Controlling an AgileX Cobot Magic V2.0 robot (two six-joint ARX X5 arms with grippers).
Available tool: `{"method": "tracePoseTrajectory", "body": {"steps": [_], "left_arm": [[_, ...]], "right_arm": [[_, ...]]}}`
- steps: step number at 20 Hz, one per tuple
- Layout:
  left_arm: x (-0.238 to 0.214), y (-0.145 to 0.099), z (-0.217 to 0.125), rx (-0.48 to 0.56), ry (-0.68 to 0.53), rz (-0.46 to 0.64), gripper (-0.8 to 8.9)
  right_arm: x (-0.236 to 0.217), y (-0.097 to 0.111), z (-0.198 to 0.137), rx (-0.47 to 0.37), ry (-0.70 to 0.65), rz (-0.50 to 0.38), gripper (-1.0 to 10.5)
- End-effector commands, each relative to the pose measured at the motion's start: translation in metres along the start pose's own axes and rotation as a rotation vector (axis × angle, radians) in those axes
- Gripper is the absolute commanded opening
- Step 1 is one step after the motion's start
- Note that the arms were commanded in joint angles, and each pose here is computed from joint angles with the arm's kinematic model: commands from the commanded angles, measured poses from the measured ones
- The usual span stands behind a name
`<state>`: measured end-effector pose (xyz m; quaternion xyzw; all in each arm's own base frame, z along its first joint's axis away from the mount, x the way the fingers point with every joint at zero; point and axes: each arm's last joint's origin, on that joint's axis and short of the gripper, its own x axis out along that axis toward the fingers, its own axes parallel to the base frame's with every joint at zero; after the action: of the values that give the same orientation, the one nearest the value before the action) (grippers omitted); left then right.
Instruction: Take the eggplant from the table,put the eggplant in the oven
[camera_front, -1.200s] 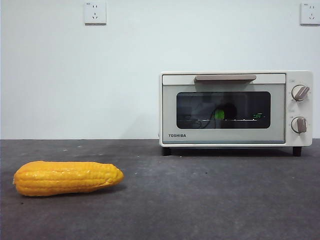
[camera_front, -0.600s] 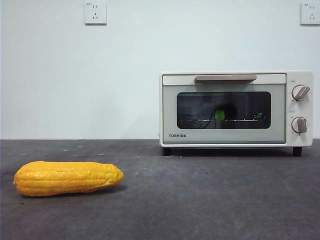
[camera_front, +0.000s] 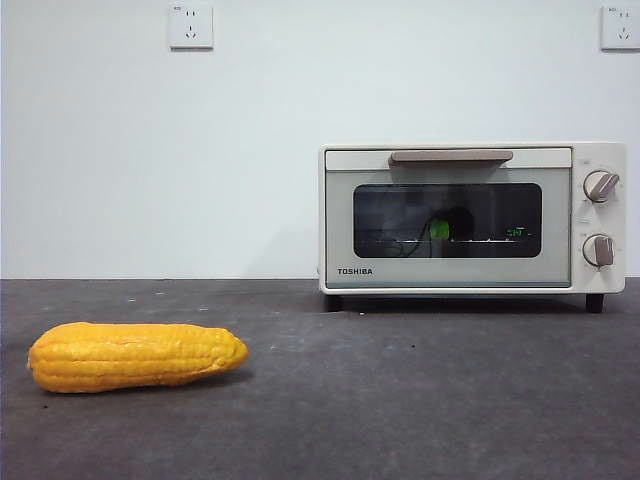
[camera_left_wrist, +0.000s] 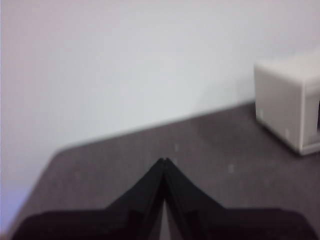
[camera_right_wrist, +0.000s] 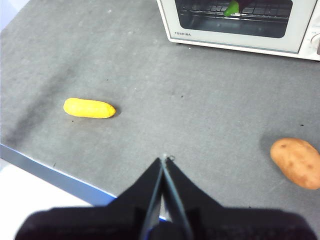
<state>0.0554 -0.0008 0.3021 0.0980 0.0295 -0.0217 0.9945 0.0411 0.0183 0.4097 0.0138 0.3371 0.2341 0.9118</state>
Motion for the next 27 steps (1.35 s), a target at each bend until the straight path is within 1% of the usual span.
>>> {"method": "tracePoseTrajectory", "body": {"steps": [1,3,5,7,11,14,17,27], "left_arm": [[0.013,-0.007,-0.042,-0.034,0.073,-0.001,-0.04],[0.023,-0.012,-0.074,-0.080,0.122,0.005,-0.04],[0.032,-0.016,-0.098,-0.124,0.132,0.010,-0.04],[0.037,-0.019,-0.118,-0.172,0.143,0.012,-0.04],[0.044,-0.024,-0.146,-0.218,0.210,0.011,-0.04],[0.045,-0.024,-0.146,-0.221,0.203,0.011,-0.04],[0.045,-0.024,-0.146,-0.259,0.205,0.005,-0.04],[0.045,-0.025,-0.147,-0.260,0.216,0.004,-0.04]], "right_arm": [[0.002,-0.001,-0.001,-0.001,0.031,-0.004,0.0],[0.004,-0.001,0.000,0.001,0.037,-0.004,0.0],[0.007,-0.002,0.002,0.004,0.048,-0.004,0.0],[0.010,-0.002,0.004,0.007,0.060,-0.005,0.0],[0.017,-0.004,0.009,0.015,0.089,-0.005,0.0],[0.026,-0.006,0.014,0.023,0.123,-0.006,0.0],[0.038,-0.009,0.021,0.034,0.166,-0.007,0.0],[0.096,-0.024,0.043,0.087,0.368,-0.017,0.0]]}}
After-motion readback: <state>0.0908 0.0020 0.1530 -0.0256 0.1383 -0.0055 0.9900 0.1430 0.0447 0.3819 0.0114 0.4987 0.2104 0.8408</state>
